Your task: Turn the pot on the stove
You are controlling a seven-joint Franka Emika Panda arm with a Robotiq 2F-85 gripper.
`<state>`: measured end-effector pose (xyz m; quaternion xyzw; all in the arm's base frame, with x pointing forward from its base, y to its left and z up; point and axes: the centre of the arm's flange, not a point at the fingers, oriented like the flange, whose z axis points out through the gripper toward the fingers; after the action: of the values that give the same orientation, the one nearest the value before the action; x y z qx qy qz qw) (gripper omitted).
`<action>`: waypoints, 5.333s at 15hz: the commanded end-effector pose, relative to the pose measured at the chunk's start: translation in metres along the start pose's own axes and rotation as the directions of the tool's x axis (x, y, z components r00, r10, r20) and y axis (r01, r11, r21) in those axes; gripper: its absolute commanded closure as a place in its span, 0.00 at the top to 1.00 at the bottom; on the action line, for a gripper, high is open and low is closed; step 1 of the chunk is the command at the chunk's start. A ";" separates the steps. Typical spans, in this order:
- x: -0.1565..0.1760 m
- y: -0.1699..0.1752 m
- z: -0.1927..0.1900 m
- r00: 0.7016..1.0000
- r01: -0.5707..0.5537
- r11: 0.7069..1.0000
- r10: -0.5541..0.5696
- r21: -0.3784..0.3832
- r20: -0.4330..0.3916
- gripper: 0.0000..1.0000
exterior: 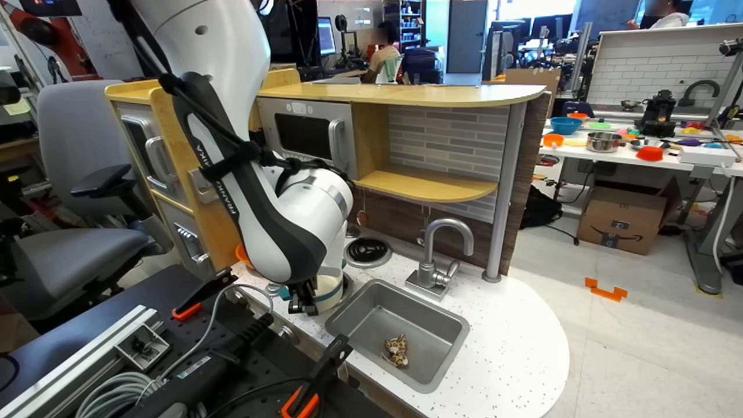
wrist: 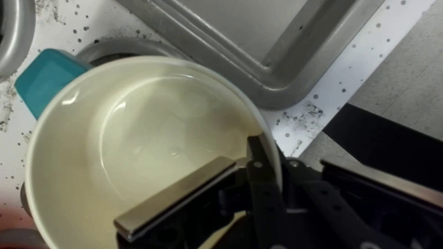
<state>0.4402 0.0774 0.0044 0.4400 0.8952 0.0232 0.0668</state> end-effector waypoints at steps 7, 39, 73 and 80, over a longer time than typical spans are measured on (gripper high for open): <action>0.007 0.025 -0.011 0.984 -0.177 0.984 0.178 -0.022 0.014 0.66; 0.084 0.000 -0.240 -0.064 -0.995 -0.061 0.997 -0.076 0.043 1.00; 0.080 0.043 -0.308 -0.589 -0.808 -0.579 0.787 -0.109 0.183 1.00; 0.081 0.043 -0.306 -0.586 -0.810 -0.576 0.788 -0.112 0.187 1.00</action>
<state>0.3820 0.1726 0.3034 0.9974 0.0095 -0.0233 0.0669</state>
